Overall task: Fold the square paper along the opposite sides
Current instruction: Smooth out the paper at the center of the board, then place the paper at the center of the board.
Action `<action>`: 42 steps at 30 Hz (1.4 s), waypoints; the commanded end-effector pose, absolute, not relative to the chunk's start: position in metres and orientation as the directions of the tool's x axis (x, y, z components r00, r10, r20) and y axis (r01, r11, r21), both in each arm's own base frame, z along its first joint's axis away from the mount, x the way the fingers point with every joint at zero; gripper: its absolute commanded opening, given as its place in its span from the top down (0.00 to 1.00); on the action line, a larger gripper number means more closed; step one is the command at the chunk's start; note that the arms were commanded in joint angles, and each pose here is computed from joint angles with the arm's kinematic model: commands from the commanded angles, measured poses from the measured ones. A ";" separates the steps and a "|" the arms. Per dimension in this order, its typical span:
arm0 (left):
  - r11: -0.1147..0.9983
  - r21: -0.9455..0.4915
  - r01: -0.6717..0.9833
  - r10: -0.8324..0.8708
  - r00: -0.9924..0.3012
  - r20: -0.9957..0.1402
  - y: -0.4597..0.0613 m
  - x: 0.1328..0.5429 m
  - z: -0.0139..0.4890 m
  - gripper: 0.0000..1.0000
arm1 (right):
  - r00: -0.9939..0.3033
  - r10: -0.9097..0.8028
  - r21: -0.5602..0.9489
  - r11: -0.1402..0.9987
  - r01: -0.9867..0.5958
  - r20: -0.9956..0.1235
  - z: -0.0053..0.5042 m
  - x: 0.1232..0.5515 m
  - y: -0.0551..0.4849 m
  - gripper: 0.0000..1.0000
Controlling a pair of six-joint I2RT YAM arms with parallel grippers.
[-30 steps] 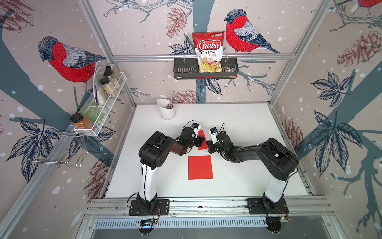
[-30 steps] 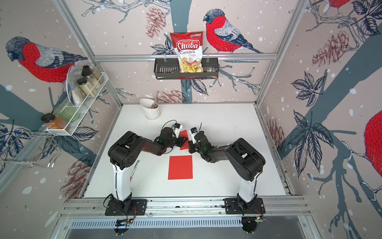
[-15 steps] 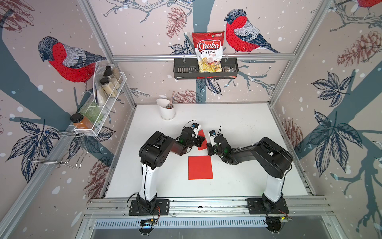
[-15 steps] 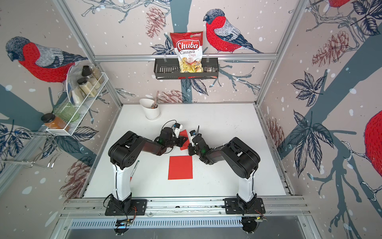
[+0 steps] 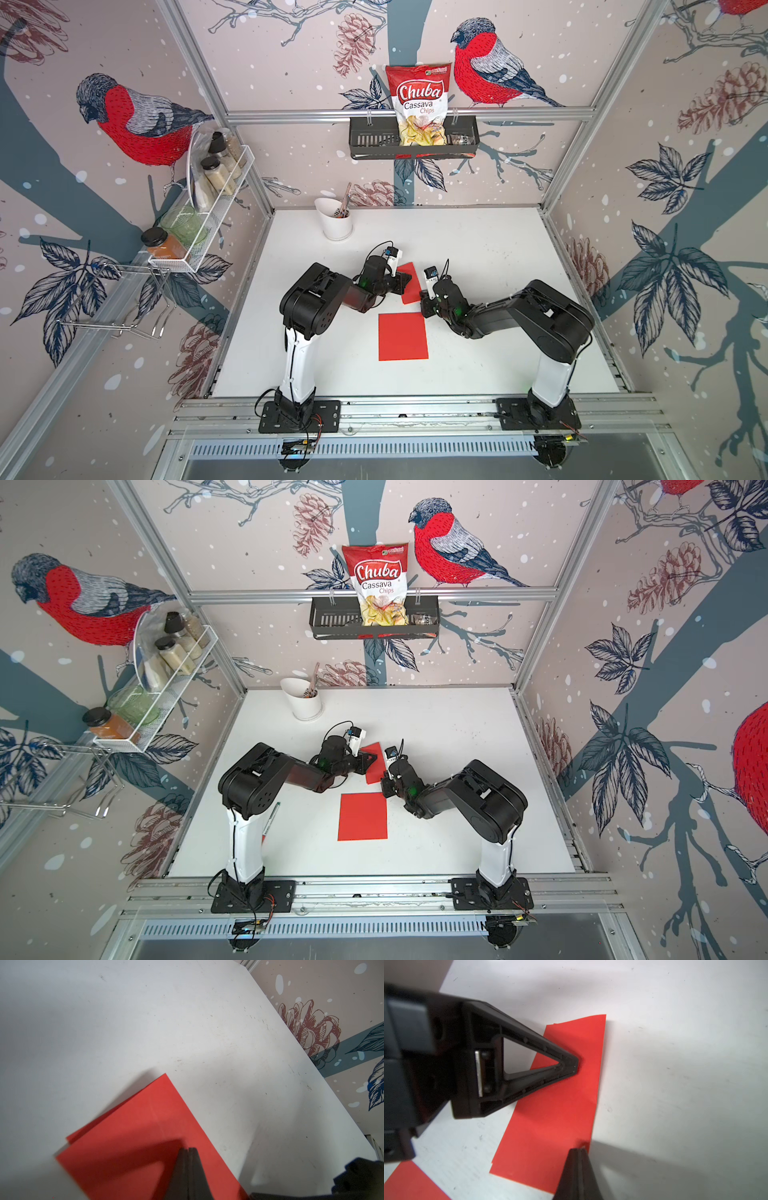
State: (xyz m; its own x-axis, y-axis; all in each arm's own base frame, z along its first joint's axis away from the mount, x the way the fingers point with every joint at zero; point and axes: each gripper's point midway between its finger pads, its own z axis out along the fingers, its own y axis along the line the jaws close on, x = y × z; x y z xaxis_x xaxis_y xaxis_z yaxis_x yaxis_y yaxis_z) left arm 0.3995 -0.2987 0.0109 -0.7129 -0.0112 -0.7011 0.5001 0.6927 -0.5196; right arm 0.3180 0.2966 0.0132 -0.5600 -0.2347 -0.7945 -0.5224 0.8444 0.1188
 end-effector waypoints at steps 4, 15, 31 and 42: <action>0.806 -0.508 0.303 0.048 -0.890 -0.453 -0.266 0.359 -0.066 1.00 | -0.682 -0.344 0.046 0.874 -0.484 -0.645 -0.032 0.287 0.261 1.00; 0.814 -0.507 0.284 0.043 -0.899 -0.435 -0.264 0.360 -0.074 1.00 | -0.714 -0.309 0.061 0.895 -0.441 -0.629 -0.035 0.278 0.244 0.99; 0.816 -0.507 0.277 0.042 -0.904 -0.426 -0.264 0.360 -0.077 1.00 | -0.718 -0.238 0.107 0.911 -0.399 -0.655 -0.018 0.275 0.230 0.81; 0.791 -0.491 0.365 0.007 -0.808 -0.589 -0.277 0.394 0.022 1.00 | -0.769 -0.157 0.152 0.937 -0.314 -0.619 -0.038 0.305 0.236 0.84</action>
State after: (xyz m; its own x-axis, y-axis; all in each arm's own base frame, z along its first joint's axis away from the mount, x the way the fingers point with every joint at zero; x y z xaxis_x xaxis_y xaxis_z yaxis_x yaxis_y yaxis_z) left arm 0.4030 -0.2932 0.0277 -0.7490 -0.0256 -0.6620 0.4373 0.7316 -0.5230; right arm 0.3315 0.2611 0.0126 -0.6147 -0.0985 -0.7825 -0.3783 0.9074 0.1829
